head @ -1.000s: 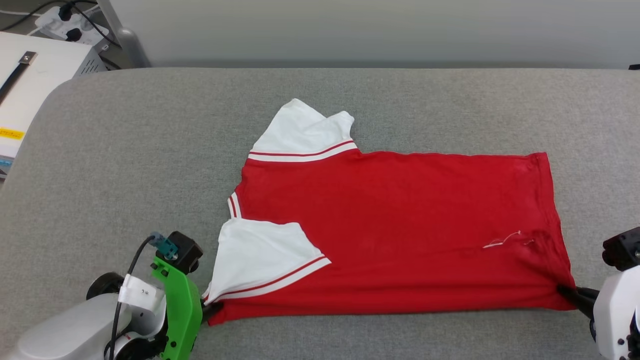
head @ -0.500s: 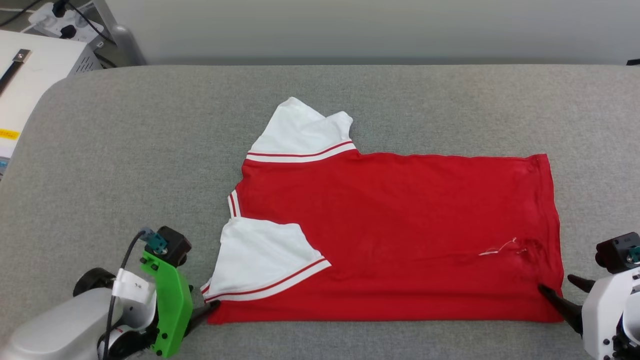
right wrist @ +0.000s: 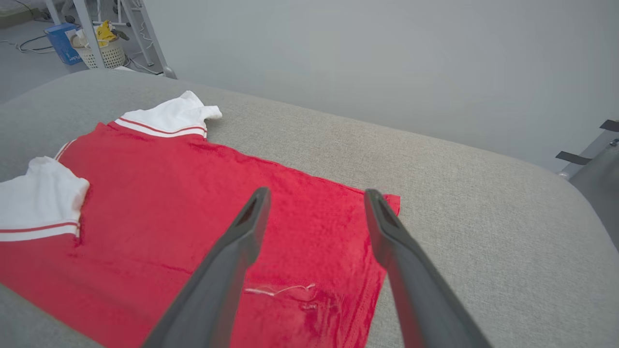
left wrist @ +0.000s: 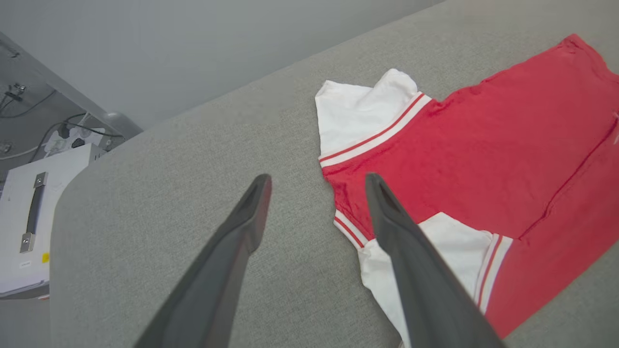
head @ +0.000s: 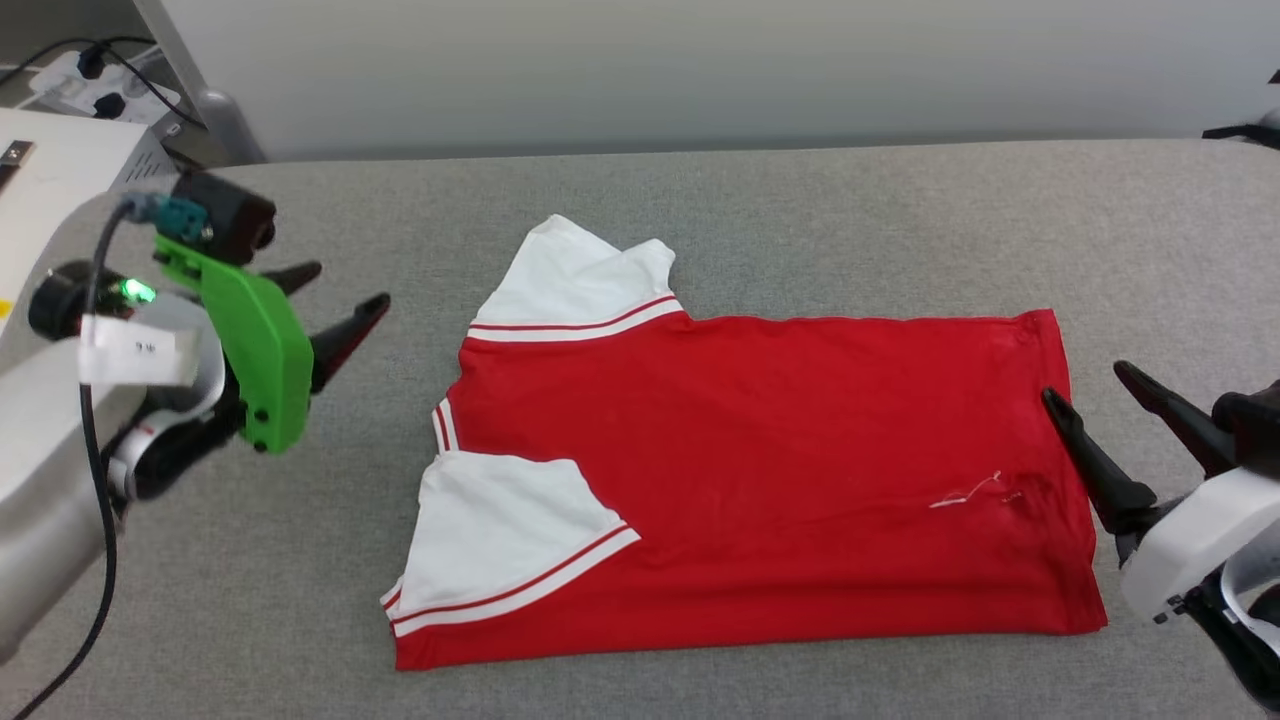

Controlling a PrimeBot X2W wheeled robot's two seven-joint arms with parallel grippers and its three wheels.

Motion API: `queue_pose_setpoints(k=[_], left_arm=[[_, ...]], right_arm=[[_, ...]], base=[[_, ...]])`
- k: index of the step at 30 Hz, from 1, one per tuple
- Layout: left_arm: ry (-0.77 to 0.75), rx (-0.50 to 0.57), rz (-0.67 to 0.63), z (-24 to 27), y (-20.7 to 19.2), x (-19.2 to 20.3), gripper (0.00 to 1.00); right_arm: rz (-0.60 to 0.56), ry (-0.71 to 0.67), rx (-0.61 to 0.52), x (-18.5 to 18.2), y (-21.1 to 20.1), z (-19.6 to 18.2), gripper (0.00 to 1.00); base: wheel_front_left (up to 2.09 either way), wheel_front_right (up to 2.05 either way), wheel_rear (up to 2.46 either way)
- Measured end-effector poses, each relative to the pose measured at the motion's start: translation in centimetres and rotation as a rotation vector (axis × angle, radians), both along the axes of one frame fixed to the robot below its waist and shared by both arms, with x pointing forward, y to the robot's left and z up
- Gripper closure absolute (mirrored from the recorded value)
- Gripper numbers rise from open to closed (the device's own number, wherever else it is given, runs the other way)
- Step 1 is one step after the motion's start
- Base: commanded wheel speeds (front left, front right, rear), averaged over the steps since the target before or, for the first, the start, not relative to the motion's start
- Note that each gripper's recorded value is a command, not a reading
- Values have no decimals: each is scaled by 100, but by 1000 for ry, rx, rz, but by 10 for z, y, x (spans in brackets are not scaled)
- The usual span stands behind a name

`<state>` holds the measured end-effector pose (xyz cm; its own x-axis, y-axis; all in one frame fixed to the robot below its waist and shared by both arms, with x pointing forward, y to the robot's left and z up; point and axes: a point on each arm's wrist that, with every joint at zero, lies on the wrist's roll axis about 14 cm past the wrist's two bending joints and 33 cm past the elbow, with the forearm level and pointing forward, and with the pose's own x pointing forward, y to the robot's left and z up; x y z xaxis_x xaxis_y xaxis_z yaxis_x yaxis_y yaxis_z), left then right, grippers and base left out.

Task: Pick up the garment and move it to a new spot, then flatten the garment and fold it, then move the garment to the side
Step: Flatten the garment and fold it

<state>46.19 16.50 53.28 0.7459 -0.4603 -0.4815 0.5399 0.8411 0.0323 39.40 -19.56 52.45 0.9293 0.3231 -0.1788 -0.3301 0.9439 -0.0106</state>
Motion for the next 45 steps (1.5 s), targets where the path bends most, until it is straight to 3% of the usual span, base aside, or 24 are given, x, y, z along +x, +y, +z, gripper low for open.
queue_pose_setpoints(k=[7,14,18,29,39,40,41,45], left_arm=[[-99,-24,-4,37,-27,71,0],[110,-39,17,8,-47,120,0],[215,13,12,-12,-54,144,0],[466,157,-83,-127,-86,156,0],[504,245,-145,-178,-91,156,0],[504,241,-149,-178,-93,155,58],[502,245,-153,-177,-93,155,100],[470,248,-166,-171,-95,152,100]], right_arm=[[-66,-121,62,16,7,14,0],[-83,-96,66,31,12,-3,0],[-94,-72,63,41,11,-17,0],[-139,26,42,56,-1,-67,0],[-162,85,24,59,-9,-95,0],[-164,86,24,59,-10,-95,0],[-167,83,24,60,-11,-94,0],[-186,27,18,71,-23,-76,0]], base=[[0,0,0],[0,0,0],[0,0,0],[0,0,0],[0,0,0],[0,0,0],[0,0,0],[0,0,0]])
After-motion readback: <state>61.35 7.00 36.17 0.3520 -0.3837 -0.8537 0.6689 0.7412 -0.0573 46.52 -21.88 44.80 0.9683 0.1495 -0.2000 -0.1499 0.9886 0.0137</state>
